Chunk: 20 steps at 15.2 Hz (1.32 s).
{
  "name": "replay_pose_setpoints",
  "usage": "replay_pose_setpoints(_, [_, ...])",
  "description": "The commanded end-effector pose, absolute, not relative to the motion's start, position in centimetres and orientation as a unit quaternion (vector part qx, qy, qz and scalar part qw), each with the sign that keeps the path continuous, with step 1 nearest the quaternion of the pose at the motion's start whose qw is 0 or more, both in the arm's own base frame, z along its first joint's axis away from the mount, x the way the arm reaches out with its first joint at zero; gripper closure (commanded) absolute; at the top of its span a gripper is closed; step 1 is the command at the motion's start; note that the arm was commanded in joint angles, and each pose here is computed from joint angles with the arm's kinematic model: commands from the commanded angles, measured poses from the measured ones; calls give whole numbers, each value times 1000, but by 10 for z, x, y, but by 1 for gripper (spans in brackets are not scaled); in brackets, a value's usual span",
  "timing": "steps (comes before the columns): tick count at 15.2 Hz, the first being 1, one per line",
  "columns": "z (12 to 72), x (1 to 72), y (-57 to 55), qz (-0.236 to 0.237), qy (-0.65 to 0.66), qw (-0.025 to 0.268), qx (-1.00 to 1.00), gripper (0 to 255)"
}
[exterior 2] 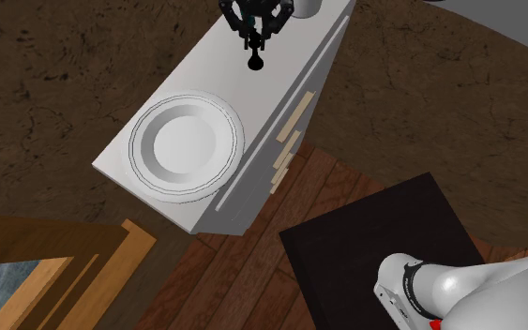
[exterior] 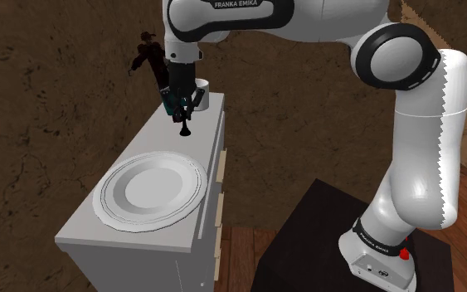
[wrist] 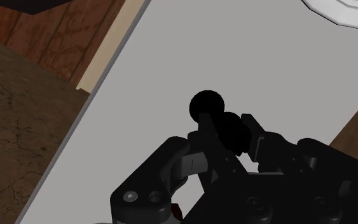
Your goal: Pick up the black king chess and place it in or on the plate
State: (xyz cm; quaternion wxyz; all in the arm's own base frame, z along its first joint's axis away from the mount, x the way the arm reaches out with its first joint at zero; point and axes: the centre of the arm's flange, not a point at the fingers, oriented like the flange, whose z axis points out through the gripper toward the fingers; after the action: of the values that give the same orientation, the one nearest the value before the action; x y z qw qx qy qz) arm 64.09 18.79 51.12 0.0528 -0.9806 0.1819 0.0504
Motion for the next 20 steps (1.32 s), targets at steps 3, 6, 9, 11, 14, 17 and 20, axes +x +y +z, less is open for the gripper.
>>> replay_pose_setpoints(3, [511,641,188,51,182,53,-981,255])
replay_pose_setpoints(6, [521,641,188,51,182,53,-981,255])
replay_pose_setpoints(9, [537,641,188,51,182,53,-981,255])
replay_pose_setpoints(11, [548,641,188,51,182,53,-981,255])
replay_pose_setpoints(14, [564,641,188,51,182,53,-981,255])
replay_pose_setpoints(17, [579,641,188,51,182,53,-981,255])
replay_pose_setpoints(20, [595,641,188,51,182,53,-981,255])
